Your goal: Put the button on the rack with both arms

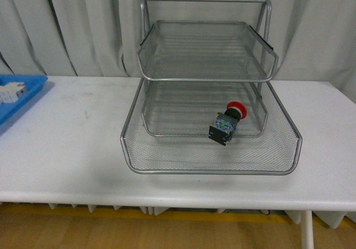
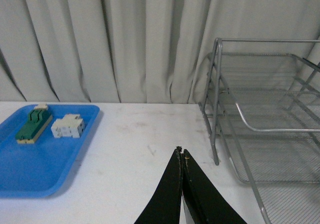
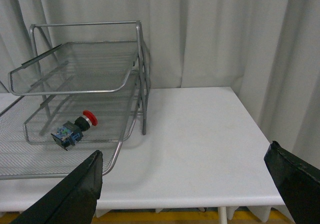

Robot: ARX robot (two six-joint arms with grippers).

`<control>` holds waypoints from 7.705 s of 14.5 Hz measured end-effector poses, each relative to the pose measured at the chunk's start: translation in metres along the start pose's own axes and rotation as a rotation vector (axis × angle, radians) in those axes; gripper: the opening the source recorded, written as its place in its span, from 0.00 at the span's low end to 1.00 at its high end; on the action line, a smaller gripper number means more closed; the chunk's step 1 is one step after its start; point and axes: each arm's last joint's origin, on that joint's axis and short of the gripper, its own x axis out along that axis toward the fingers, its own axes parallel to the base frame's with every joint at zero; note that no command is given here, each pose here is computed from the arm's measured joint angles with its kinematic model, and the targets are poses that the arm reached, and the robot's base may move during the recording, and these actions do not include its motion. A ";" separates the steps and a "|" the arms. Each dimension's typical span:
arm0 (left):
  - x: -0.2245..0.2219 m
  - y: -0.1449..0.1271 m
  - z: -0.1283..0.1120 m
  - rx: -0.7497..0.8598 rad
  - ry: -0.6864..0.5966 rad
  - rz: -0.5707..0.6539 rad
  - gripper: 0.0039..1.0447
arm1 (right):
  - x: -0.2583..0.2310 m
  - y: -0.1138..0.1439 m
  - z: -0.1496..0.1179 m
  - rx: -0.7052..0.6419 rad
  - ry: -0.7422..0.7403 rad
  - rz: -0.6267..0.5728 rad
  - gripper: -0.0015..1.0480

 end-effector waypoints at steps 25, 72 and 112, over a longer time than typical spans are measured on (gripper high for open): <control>-0.071 0.026 -0.048 -0.004 -0.023 -0.001 0.01 | 0.000 0.000 0.000 0.000 0.000 0.000 0.94; -0.084 0.026 -0.051 -0.005 -0.013 -0.001 0.94 | 0.253 0.146 -0.049 0.118 0.984 0.426 0.02; -0.084 0.026 -0.051 -0.006 -0.013 0.000 0.94 | 0.014 0.000 0.014 0.004 0.012 -0.001 0.02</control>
